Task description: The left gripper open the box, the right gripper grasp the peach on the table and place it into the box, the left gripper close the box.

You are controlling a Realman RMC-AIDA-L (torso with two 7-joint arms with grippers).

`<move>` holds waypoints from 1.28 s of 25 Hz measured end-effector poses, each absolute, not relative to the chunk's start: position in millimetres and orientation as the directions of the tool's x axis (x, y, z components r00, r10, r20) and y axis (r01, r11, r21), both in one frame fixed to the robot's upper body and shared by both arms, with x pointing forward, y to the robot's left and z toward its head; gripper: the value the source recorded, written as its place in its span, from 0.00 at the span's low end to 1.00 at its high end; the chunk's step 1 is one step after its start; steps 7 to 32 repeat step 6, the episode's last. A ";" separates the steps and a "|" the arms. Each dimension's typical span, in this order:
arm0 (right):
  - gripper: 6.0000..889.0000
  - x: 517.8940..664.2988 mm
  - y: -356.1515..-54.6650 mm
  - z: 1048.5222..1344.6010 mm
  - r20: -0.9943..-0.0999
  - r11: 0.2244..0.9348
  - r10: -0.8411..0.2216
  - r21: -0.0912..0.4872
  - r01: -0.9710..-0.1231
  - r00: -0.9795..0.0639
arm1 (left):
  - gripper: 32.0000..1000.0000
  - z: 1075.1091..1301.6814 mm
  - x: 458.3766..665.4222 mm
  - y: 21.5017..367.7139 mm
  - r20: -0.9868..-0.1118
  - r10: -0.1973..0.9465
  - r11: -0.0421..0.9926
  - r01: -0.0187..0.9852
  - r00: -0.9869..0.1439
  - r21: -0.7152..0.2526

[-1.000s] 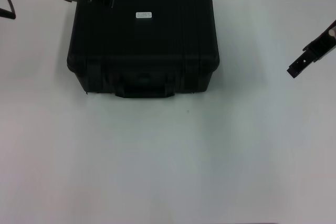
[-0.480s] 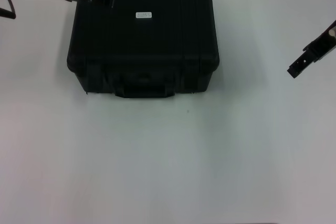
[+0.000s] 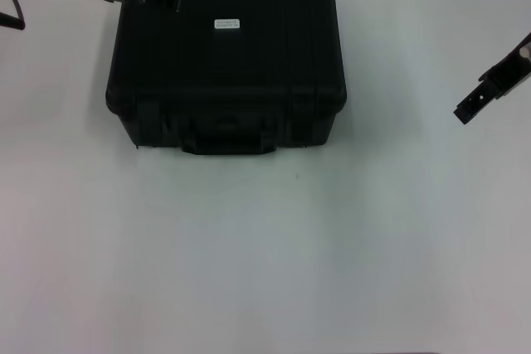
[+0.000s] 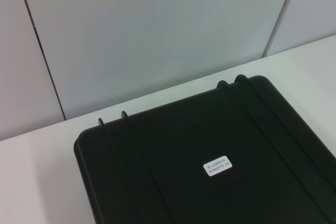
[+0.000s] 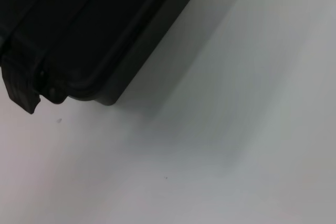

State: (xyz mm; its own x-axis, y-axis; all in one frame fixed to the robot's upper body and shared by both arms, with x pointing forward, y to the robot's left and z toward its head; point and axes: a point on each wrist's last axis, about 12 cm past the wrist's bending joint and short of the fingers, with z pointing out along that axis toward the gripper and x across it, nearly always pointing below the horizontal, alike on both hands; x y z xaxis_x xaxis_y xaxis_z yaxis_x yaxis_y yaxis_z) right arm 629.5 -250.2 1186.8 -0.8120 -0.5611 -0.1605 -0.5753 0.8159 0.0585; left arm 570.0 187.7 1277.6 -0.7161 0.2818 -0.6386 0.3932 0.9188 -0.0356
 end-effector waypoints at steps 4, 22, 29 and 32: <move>0.94 629.5 -250.3 1186.6 -0.161 0.816 -0.561 0.059 -0.575 -0.812 | 0.86 1277.8 570.1 187.5 -0.639 0.282 0.919 0.394 -0.716 -0.035; 0.94 629.5 -250.3 1186.6 -0.161 0.816 -0.561 0.058 -0.575 -0.812 | 0.86 1277.9 570.1 187.5 -0.639 0.282 0.919 0.393 -0.715 -0.034; 0.94 629.5 -250.3 1186.6 -0.161 0.816 -0.561 0.058 -0.575 -0.812 | 0.86 1277.9 570.1 187.5 -0.639 0.282 0.919 0.393 -0.715 -0.034; 0.94 629.5 -250.3 1186.6 -0.161 0.816 -0.561 0.058 -0.575 -0.812 | 0.86 1277.9 570.1 187.5 -0.639 0.282 0.919 0.393 -0.715 -0.034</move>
